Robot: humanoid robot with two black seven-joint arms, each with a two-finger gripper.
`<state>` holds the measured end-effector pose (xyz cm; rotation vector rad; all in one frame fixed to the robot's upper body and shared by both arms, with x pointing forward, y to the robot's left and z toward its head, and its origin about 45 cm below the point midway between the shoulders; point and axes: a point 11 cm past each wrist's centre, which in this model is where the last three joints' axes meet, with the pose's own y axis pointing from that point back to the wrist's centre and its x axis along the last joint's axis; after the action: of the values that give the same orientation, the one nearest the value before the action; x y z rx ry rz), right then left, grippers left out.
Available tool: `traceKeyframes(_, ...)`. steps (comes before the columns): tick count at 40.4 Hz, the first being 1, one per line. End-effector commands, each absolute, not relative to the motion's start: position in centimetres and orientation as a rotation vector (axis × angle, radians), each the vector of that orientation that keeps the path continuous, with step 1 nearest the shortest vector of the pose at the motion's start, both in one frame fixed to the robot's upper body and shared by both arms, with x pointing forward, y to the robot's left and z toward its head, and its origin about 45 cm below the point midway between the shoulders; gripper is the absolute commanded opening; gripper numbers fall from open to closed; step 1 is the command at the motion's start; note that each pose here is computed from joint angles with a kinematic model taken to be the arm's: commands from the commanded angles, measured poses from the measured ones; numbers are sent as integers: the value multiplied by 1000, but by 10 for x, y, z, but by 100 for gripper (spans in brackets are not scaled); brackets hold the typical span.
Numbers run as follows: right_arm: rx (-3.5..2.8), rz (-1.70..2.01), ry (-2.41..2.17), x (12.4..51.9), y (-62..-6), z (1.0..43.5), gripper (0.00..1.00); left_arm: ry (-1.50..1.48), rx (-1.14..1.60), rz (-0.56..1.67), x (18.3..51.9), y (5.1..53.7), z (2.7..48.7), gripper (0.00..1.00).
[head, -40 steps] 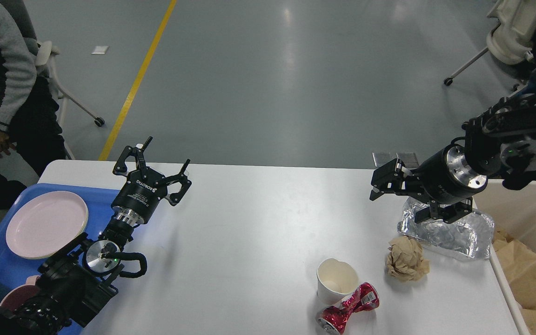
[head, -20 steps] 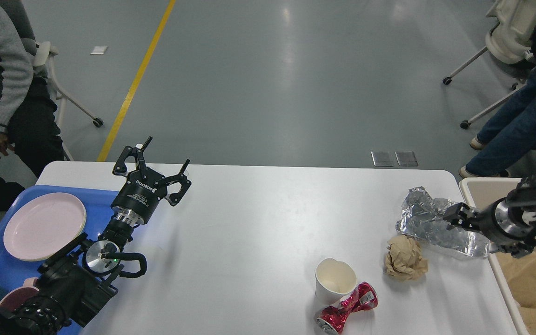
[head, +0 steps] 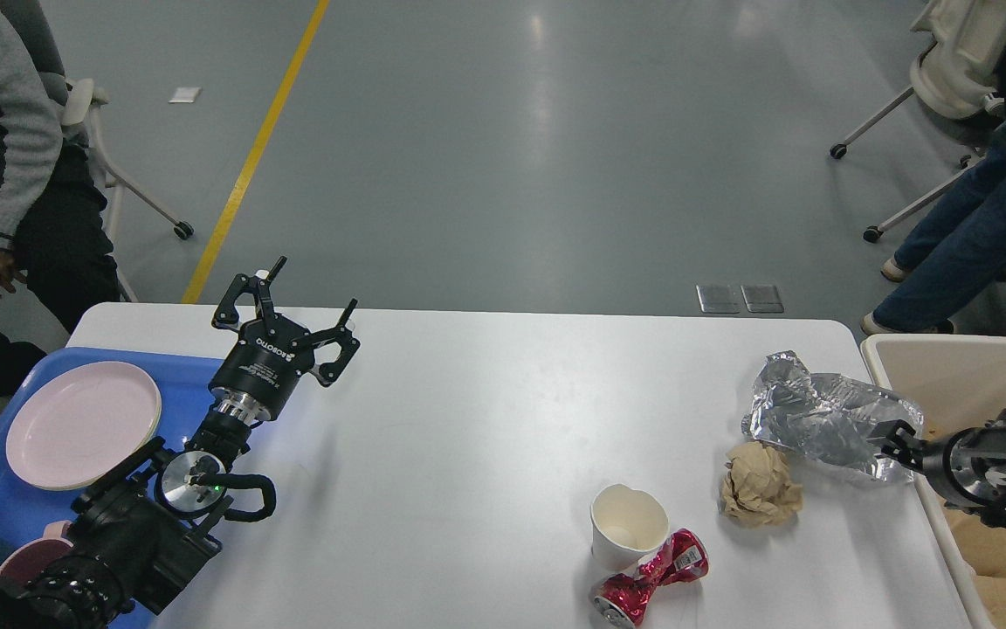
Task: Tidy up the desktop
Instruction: 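Grasp the foil wrapper with the right gripper and lift it, then carry the foil wrapper over the white bin and release it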
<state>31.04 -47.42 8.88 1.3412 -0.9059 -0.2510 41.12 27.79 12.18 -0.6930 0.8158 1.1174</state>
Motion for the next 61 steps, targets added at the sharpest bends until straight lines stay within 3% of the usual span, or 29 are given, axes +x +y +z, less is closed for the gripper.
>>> traceKeyframes(1, 1355, -277, -946, 311, -473, 85, 72, 817, -692, 1116, 411, 277, 122, 97)
traceKeyframes(3, 1354, -277, -947, 311, -473, 83, 54, 816, -692, 1119, 411, 278, 122, 97)
traceKeyframes(6, 1356, -280, -946, 310, -473, 83, 50, 816, -692, 1119, 411, 278, 122, 97)
traceKeyframes(9, 1351, -270, -955, 313, -475, 85, 24, 815, -693, 1118, 411, 278, 122, 97)
traceKeyframes(11, 1354, -271, -957, 313, -474, 85, 2, 816, -694, 1117, 411, 277, 122, 97)
traceKeyframes(12, 1350, -267, -964, 315, -475, 86, 0, 815, -693, 1118, 411, 278, 122, 97)
traceKeyframes(37, 1380, -306, -985, 314, -473, 92, 0, 817, -693, 1118, 411, 278, 121, 97)
traceKeyframes(42, 1452, -308, -1035, 328, -478, 135, 0, 816, -694, 1115, 411, 277, 122, 97)
traceKeyframes(48, 1695, -262, -976, 371, -451, 230, 0, 816, -693, 1115, 411, 277, 122, 97)
traceKeyframes(56, 1953, -26, -695, 400, -352, 359, 0, 818, -693, 1118, 411, 278, 121, 97)
traceKeyframes(61, 2015, 94, -449, 382, -275, 397, 0, 816, -694, 1117, 411, 277, 122, 97)
